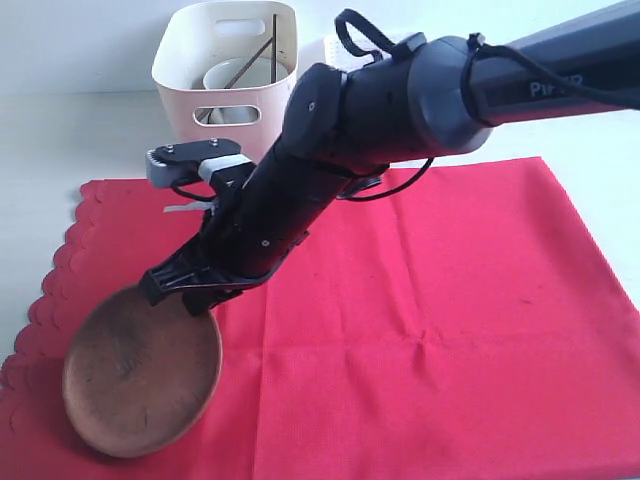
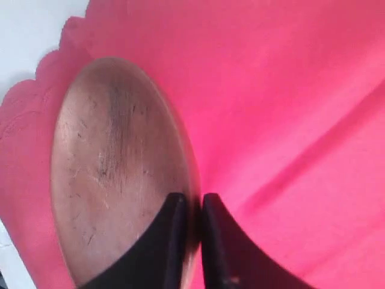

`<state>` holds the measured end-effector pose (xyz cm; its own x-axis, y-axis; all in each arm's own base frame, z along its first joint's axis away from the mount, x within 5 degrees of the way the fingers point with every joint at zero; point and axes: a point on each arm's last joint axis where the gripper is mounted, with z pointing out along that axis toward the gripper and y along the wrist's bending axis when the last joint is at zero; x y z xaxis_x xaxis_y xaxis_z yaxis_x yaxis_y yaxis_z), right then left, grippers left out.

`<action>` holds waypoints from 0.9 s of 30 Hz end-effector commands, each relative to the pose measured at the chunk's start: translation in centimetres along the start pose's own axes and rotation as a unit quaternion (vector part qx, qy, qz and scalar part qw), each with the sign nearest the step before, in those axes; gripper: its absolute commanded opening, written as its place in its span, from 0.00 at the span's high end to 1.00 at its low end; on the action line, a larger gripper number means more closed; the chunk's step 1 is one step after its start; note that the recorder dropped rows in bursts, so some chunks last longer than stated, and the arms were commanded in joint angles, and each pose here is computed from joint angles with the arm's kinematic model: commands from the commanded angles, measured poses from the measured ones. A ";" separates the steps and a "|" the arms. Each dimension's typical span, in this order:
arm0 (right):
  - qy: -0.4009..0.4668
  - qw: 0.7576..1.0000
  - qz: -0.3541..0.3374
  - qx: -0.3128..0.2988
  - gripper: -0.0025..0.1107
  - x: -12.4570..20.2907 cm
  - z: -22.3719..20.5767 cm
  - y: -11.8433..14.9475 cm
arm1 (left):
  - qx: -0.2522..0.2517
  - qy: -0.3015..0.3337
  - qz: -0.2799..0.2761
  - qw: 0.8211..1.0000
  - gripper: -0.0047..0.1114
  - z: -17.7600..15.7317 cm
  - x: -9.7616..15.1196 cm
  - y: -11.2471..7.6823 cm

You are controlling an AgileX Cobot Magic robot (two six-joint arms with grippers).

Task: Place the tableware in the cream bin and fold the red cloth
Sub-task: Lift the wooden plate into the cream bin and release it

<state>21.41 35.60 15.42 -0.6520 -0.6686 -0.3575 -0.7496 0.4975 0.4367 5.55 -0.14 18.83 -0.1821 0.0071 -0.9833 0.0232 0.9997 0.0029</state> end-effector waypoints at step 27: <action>-0.454 0.858 0.238 -0.015 0.98 -11.9 -15.6 -14.3 | 0.002 -0.007 0.000 1.000 0.94 -0.1 -0.2 0.0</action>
<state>40.49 27.94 26.96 -0.7139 0.2252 -0.6631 -0.4559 0.5693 0.6842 5.55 -0.14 18.83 -0.1821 0.0071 -0.9833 0.0232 0.9997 0.0029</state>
